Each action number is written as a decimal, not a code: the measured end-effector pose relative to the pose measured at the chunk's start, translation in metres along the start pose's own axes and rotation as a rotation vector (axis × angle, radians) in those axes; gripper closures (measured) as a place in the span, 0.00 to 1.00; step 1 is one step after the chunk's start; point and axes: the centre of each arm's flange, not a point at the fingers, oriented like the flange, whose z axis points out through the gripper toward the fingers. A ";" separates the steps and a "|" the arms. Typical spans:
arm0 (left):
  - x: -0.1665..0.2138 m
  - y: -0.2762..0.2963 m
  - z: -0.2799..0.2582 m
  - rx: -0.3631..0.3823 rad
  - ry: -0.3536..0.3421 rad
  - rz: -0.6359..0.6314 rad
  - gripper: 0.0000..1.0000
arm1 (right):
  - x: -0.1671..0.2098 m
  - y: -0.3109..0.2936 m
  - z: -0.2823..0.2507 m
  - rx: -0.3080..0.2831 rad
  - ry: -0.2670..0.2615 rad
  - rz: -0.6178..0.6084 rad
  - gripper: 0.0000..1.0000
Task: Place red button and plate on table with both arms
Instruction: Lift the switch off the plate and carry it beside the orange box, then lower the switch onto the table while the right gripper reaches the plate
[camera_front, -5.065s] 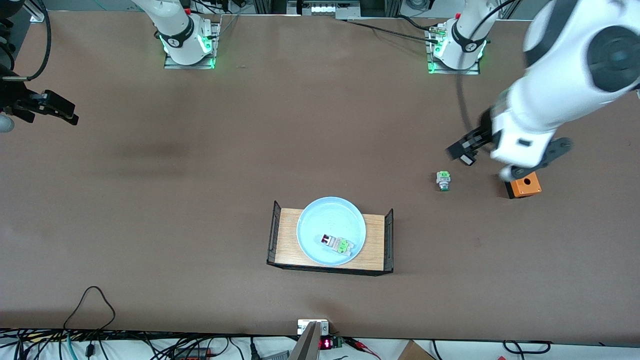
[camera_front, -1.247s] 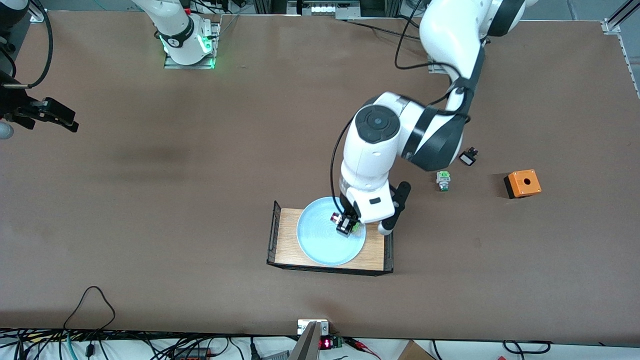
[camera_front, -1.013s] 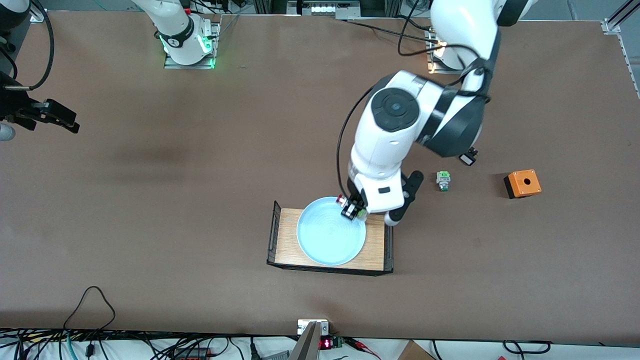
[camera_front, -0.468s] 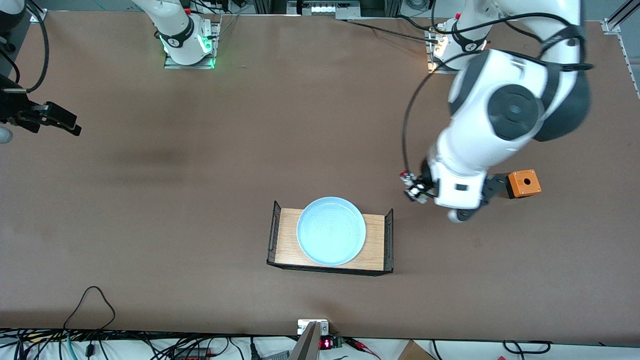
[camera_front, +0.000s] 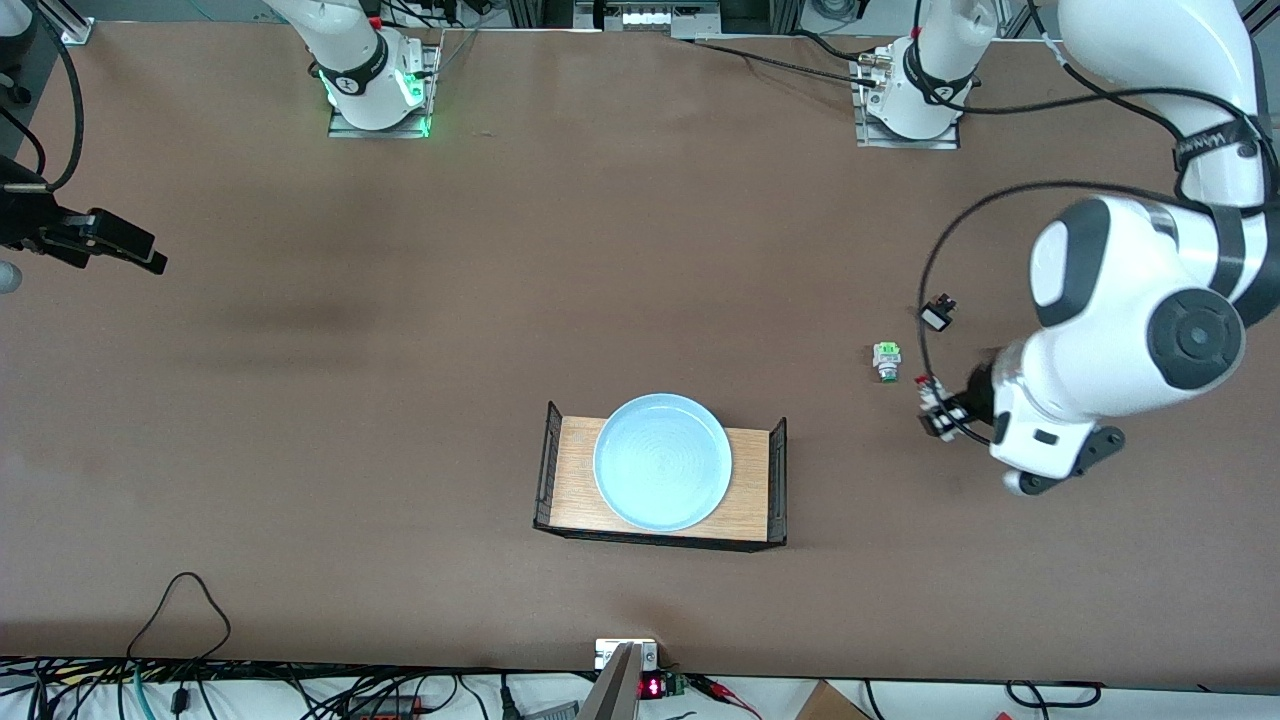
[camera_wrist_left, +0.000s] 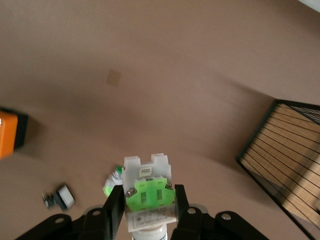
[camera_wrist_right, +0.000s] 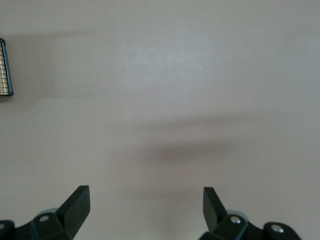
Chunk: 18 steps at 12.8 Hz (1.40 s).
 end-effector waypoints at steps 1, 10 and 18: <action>0.010 -0.016 0.018 -0.005 0.012 0.030 0.55 | -0.001 -0.008 0.000 0.003 -0.001 0.050 0.00; 0.041 -0.118 0.154 0.003 0.037 0.296 0.55 | -0.035 -0.184 0.026 0.015 -0.060 0.323 0.00; 0.041 -0.128 0.218 -0.054 -0.029 0.376 0.50 | -0.029 -0.352 0.078 0.077 -0.048 0.536 0.00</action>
